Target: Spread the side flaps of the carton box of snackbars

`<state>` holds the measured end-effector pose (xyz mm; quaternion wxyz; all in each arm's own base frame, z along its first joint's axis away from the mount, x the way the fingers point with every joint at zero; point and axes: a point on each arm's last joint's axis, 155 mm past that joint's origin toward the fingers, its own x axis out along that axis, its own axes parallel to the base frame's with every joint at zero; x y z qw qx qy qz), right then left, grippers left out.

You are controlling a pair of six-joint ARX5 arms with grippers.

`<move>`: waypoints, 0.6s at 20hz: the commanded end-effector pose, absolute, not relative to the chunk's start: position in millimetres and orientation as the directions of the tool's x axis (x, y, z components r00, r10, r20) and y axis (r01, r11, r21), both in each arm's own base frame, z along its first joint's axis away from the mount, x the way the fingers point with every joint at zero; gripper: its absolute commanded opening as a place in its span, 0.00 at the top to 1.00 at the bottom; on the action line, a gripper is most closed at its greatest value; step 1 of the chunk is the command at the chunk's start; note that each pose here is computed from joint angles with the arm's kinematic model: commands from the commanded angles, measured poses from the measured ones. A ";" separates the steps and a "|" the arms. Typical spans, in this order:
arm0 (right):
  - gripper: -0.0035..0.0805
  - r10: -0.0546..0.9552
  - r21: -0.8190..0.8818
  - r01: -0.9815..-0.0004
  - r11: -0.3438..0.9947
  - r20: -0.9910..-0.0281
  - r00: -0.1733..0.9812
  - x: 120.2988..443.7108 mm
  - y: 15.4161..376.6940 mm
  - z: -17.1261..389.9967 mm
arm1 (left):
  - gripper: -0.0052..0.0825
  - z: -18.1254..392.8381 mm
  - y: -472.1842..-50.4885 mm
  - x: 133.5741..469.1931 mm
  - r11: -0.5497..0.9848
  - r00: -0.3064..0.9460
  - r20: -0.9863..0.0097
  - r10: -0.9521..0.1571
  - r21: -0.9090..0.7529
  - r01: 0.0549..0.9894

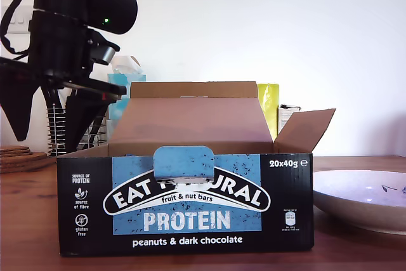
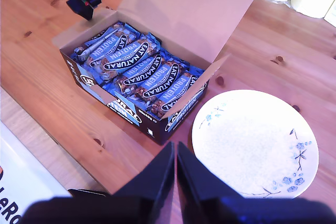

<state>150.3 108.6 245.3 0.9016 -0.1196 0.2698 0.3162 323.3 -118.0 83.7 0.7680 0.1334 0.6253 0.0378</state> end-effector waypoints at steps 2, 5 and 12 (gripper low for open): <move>0.97 0.517 -0.051 -0.640 0.766 -0.543 0.662 150.1 110.1 252.7 | 0.21 63.5 -115.9 309.9 0.960 0.163 -0.961 0.225 0.247 0.129; 0.97 0.517 -0.050 -0.641 0.766 -0.543 0.661 150.0 110.1 252.7 | 0.21 57.0 -118.6 307.9 0.964 0.155 -0.965 0.210 0.231 0.133; 0.97 0.517 -0.050 -0.641 0.766 -0.543 0.662 150.1 110.1 252.7 | 0.21 68.9 -122.8 311.6 0.965 0.195 -0.965 0.177 0.210 0.159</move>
